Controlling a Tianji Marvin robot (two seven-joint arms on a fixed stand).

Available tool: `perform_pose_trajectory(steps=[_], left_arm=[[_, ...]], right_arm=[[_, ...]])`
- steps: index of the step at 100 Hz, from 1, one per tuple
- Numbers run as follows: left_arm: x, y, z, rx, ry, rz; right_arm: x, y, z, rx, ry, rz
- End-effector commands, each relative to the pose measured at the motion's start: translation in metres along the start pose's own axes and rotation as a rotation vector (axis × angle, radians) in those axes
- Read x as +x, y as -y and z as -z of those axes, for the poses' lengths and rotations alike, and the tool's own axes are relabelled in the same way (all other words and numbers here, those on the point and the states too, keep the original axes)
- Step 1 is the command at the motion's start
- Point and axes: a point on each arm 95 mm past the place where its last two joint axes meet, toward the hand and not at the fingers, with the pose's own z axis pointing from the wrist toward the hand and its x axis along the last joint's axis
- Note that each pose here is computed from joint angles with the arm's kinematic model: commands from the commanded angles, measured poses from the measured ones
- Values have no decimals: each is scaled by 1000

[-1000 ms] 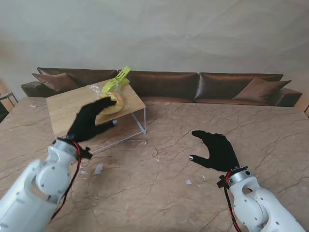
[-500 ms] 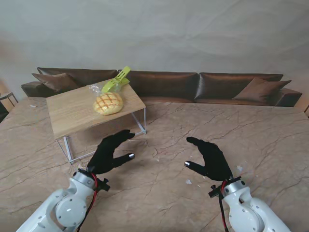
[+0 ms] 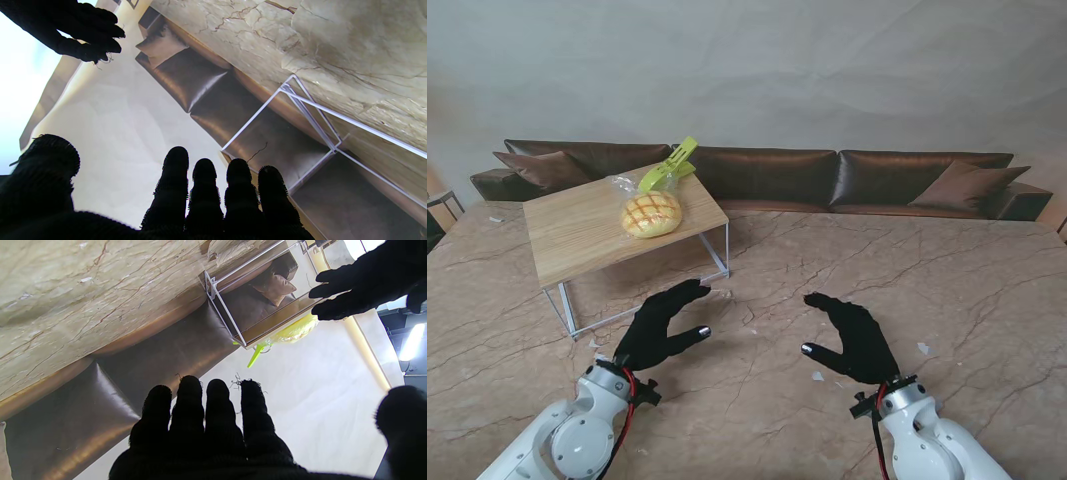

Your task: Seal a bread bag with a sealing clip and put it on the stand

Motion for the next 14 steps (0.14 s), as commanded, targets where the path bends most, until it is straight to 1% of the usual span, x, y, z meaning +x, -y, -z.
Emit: perform_pose_trajectory(steps=[1, 14], left_arm=[[1, -3, 3, -2, 6, 12], [1, -2, 2, -8, 6, 10]], right_arm=[[3, 2, 1, -3, -6, -10], [3, 2, 1, -3, -10, -9]])
